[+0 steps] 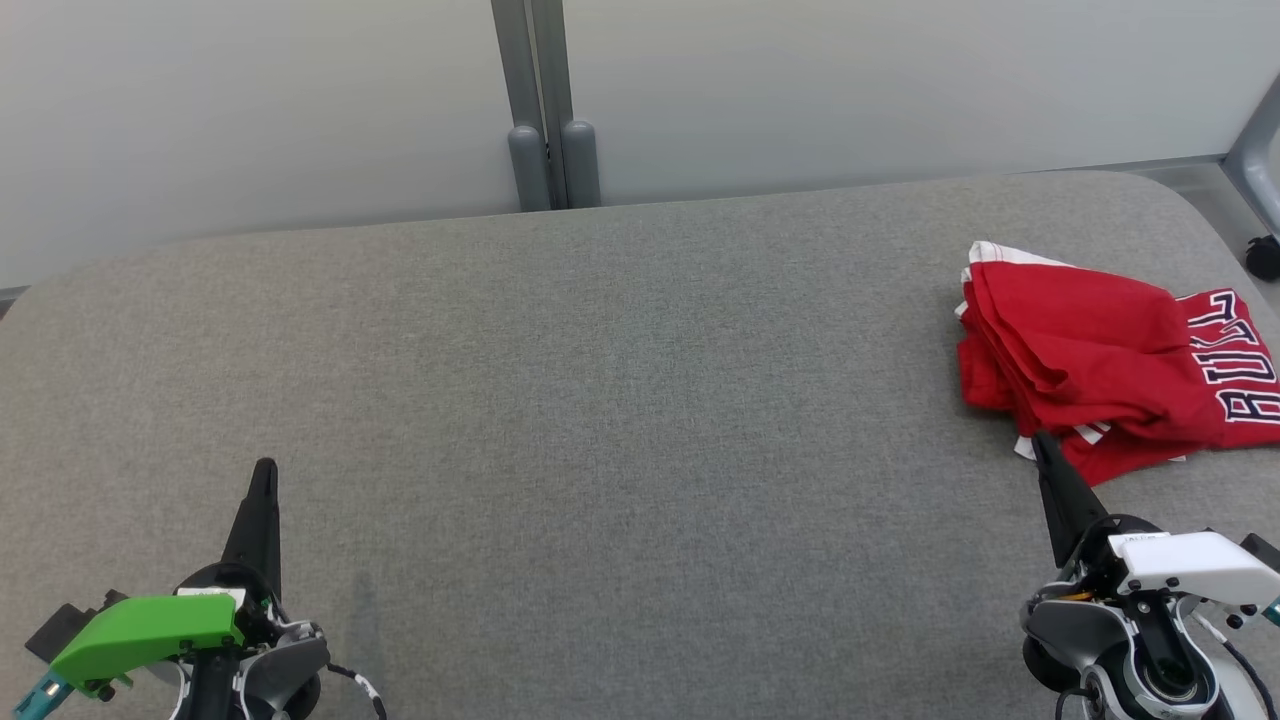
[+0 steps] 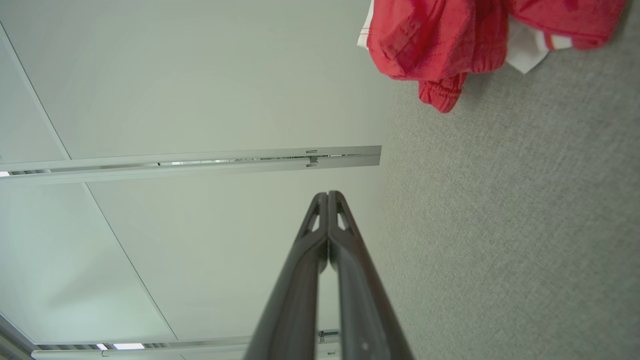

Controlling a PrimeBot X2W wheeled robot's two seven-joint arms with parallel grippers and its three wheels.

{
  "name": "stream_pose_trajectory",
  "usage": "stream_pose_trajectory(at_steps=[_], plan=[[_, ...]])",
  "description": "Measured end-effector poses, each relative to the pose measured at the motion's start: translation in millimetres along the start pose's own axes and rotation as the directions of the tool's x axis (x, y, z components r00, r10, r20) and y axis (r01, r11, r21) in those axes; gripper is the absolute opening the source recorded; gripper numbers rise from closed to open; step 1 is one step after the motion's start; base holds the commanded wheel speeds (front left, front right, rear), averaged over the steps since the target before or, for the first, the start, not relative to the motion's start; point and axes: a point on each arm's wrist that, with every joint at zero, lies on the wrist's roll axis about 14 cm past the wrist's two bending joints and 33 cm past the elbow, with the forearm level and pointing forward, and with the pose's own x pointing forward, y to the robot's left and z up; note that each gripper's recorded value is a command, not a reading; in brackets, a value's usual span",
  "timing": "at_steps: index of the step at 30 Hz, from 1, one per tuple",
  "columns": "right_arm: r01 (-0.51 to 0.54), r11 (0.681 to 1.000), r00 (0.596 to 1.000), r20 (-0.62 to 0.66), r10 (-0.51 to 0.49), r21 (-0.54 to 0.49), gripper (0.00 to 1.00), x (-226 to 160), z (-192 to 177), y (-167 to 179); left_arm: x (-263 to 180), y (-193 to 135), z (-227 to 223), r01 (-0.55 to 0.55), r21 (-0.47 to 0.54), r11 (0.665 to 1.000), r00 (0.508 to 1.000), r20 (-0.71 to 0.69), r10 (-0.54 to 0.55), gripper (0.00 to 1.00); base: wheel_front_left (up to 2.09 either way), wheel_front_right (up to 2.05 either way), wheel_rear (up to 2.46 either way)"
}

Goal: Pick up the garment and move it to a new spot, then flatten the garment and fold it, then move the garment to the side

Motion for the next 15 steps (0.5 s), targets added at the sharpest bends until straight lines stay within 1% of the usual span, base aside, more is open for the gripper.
stream_pose_trajectory(at_steps=[15], plan=[[0.000,1.000,1.000,0.000,0.000,0.000,0.00,0.0,0.0,0.0,0.0,0.0,-0.1,0.000,0.000,1.000,1.000,0.000,0.000,0.00,0.00,0.00,0.00]])
